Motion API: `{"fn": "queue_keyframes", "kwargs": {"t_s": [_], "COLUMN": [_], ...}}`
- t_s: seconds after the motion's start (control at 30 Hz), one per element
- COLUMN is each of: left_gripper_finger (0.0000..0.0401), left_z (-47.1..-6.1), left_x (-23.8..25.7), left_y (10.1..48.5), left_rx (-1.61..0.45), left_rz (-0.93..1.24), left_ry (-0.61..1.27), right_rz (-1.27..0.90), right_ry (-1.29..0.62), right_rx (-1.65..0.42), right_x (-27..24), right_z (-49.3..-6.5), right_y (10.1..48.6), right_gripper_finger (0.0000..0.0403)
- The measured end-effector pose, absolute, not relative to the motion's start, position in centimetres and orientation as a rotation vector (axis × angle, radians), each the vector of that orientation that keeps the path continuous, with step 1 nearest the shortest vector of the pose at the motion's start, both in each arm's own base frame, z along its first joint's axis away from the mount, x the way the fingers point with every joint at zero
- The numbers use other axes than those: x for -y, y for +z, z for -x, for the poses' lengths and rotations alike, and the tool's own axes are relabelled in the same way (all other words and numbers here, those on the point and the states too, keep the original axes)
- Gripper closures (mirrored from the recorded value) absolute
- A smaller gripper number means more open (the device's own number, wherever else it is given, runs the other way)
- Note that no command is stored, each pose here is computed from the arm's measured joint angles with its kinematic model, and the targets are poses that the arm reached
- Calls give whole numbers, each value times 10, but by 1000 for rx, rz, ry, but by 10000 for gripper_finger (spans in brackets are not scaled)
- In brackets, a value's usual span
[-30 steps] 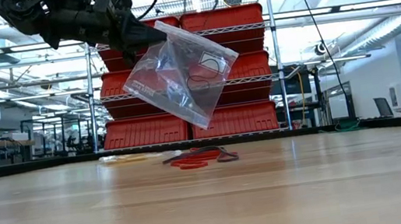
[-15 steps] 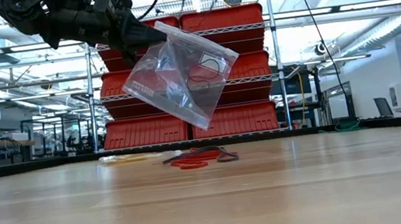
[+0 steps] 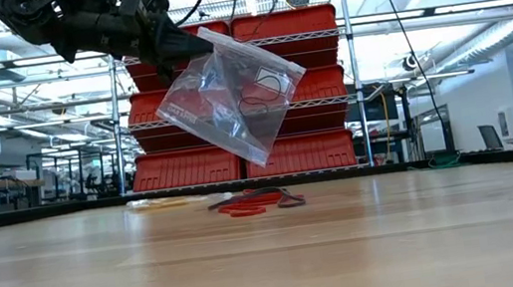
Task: Sort rubber bands
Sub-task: Put the purple rubber band into the top right transparent zip bag
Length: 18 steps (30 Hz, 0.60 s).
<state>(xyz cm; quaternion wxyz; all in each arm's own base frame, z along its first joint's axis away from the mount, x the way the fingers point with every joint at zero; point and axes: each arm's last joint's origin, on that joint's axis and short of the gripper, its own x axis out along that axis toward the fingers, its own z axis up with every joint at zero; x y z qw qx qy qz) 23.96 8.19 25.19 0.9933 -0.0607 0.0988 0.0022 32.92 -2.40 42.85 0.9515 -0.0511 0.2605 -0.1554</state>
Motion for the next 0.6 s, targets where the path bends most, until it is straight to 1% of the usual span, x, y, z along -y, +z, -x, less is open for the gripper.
{"fn": "queue_keyframes", "kwargs": {"t_s": [0.6], "left_gripper_finger": [401], "left_z": [-240], "left_x": [-81], "left_y": [252], "left_rx": [-197], "left_rz": [123], "left_ry": [-15], "right_rz": [113], "right_ry": [-324], "right_rx": [-530], "right_x": [28], "right_z": [-329], "right_y": [429], "right_gripper_finger": [403]}}
